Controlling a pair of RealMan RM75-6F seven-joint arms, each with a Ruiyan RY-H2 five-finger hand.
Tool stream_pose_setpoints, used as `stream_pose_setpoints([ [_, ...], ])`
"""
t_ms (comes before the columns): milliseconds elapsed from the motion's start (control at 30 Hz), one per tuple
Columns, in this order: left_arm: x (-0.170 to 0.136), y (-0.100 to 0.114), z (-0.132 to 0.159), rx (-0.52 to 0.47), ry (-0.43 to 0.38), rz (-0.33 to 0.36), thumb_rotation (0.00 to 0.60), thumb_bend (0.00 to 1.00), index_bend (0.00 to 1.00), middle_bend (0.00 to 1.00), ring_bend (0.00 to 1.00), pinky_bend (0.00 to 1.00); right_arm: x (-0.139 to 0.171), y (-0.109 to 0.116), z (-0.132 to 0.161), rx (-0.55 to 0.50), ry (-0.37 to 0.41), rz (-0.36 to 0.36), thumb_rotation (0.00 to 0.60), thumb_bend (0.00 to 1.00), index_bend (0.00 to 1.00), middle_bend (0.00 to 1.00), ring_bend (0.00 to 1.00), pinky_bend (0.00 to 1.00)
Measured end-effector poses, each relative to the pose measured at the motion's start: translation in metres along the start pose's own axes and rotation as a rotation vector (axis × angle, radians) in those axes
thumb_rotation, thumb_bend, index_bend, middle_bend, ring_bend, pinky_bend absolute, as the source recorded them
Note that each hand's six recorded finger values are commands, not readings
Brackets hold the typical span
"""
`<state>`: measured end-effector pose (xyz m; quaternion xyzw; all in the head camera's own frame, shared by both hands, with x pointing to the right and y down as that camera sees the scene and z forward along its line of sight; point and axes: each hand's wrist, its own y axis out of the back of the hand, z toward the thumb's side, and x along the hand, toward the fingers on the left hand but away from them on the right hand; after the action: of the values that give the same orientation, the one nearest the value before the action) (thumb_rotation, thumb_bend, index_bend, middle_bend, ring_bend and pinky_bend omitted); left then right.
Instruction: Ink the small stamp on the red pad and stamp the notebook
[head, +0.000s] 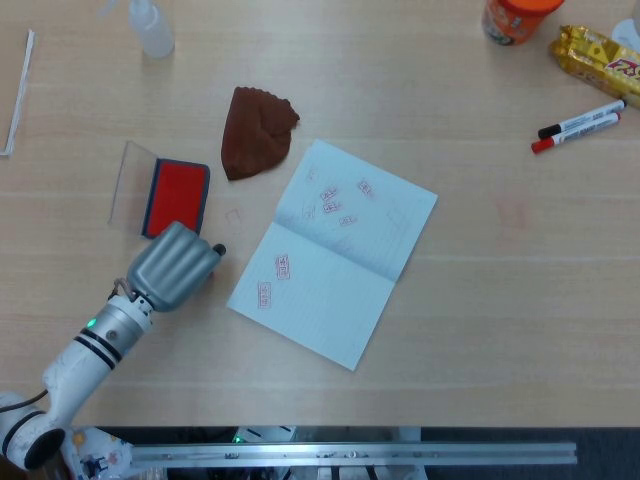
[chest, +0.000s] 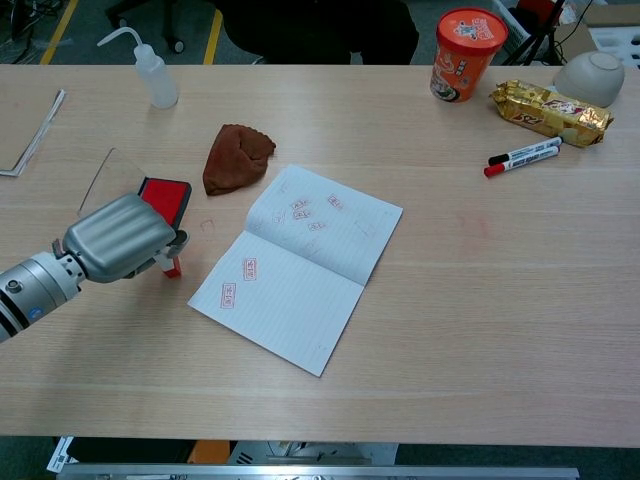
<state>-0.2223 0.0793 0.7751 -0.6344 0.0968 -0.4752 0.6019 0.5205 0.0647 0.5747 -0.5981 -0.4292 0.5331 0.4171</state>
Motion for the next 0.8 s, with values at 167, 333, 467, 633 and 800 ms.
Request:
stream_pose_setpoints([
  [167, 0.000, -0.002, 0.002, -0.005, 0.006, -0.002, 0.600, 0.38, 0.47, 1.00, 1.00, 1.00, 0.001, 0.001, 0.000, 0.000, -0.002, -0.004, 0.600, 0.30, 0.31, 0.41, 0.33, 0.41],
  [333, -0.001, 0.000, 0.002, -0.005, 0.010, 0.007, 0.600, 0.38, 0.46, 1.00, 1.00, 1.00, 0.001, 0.002, 0.000, 0.000, -0.002, -0.007, 0.600, 0.30, 0.31, 0.41, 0.33, 0.41],
  [467, -0.003, 0.002, 0.000, -0.007, 0.015, 0.013, 0.600, 0.38, 0.43, 1.00, 1.00, 1.00, 0.001, 0.003, 0.000, 0.000, -0.002, -0.011, 0.600, 0.30, 0.31, 0.41, 0.33, 0.41],
  [633, -0.007, 0.008, -0.003, -0.020, 0.026, 0.025, 0.600, 0.38, 0.34, 1.00, 1.00, 1.00, 0.001, 0.005, 0.001, 0.002, 0.000, -0.017, 0.600, 0.30, 0.31, 0.41, 0.33, 0.41],
  [800, -0.016, 0.025, -0.008, -0.074, 0.044, 0.048, 0.600, 0.38, 0.32, 0.97, 0.96, 1.00, 0.000, 0.007, -0.001, -0.004, -0.007, -0.021, 0.600, 0.30, 0.31, 0.41, 0.33, 0.41],
])
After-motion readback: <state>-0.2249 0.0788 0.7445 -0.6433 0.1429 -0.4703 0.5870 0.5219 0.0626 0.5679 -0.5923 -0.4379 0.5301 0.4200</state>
